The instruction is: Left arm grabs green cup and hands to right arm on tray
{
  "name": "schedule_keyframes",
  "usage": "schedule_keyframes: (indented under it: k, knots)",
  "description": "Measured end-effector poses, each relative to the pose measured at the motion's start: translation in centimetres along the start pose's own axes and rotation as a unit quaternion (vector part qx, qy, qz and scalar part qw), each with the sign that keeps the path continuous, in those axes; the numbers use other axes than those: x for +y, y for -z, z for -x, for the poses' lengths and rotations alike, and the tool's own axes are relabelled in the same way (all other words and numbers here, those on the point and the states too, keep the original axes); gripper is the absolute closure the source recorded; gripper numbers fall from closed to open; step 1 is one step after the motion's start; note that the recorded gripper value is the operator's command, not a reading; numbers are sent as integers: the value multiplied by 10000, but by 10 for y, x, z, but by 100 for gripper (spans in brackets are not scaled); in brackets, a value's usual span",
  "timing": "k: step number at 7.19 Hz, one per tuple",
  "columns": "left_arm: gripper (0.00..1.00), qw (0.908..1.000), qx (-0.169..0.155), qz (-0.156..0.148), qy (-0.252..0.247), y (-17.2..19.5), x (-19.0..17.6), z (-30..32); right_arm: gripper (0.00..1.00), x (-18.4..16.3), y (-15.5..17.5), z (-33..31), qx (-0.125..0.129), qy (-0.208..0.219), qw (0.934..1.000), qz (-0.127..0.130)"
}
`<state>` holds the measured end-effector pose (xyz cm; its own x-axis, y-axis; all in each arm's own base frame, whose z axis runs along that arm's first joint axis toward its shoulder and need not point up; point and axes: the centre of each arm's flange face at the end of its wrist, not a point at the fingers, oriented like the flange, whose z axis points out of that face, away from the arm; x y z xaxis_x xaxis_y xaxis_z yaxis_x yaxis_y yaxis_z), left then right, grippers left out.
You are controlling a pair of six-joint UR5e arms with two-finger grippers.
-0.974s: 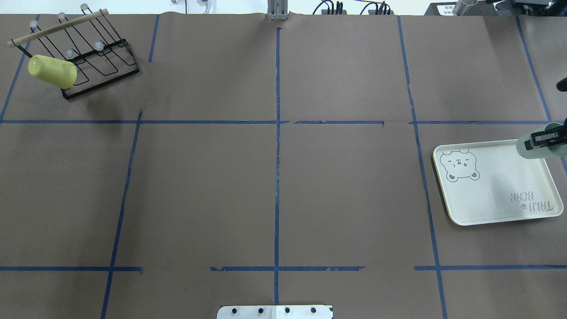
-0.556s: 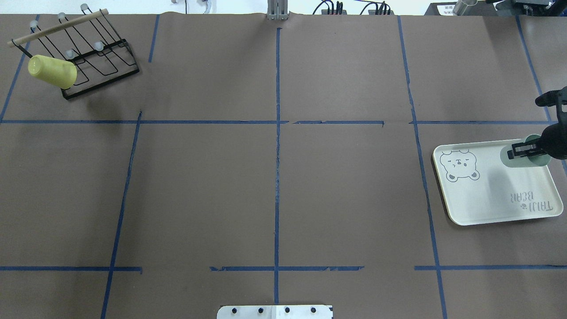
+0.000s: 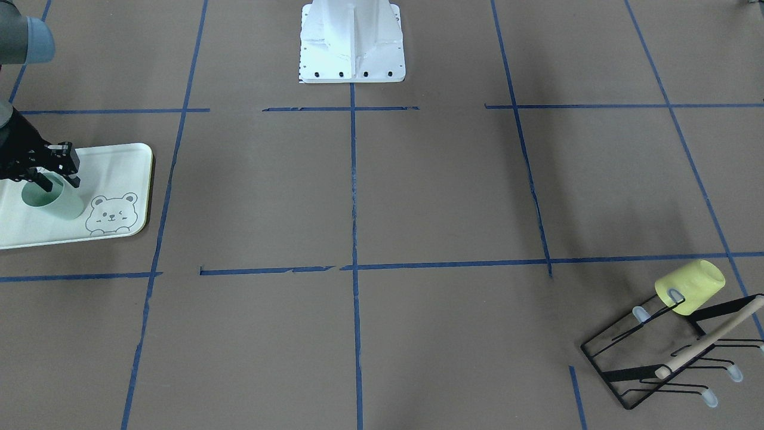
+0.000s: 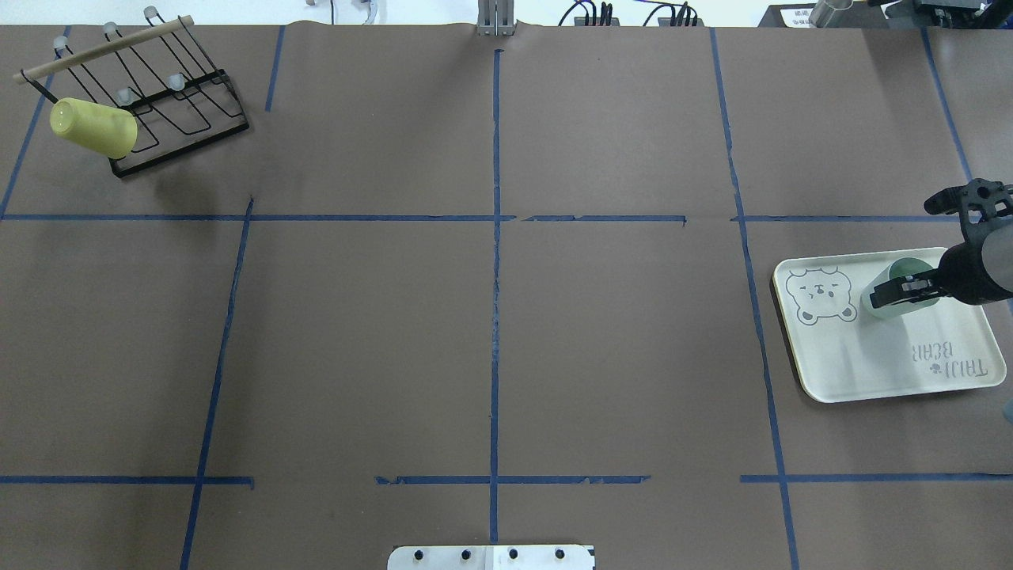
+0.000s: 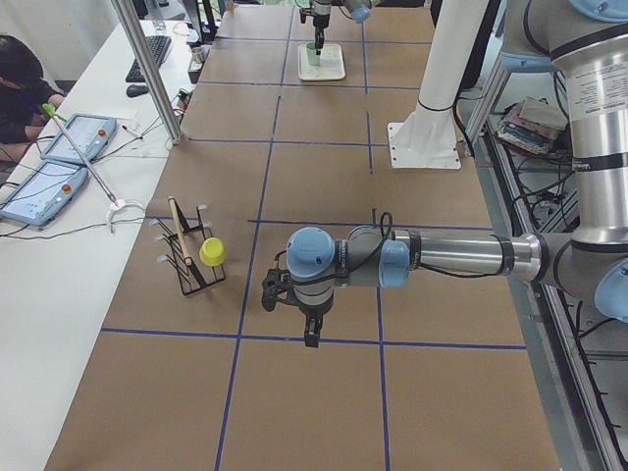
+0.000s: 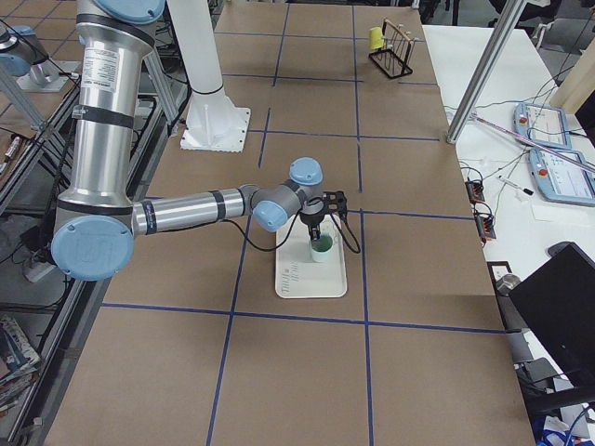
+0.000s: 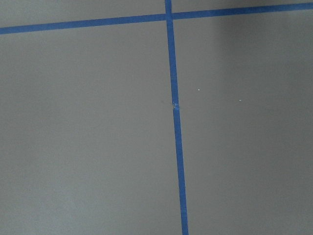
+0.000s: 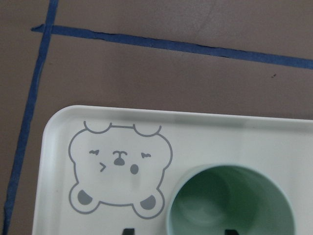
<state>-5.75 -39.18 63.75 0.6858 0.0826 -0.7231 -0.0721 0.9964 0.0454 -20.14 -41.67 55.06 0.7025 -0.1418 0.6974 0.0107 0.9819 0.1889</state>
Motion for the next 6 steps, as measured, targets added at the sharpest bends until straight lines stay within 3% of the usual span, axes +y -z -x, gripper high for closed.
schedule_keyframes:
  k: [3,6]
  knots:
    - [0,10000,-3,-15,-32,0,-2,0,0,-5,13,-1,-40,-95,9998,164]
    - [0,10000,-22,26,-1,-5,-1,5,0,-23,96,-35,217,259,9982,500]
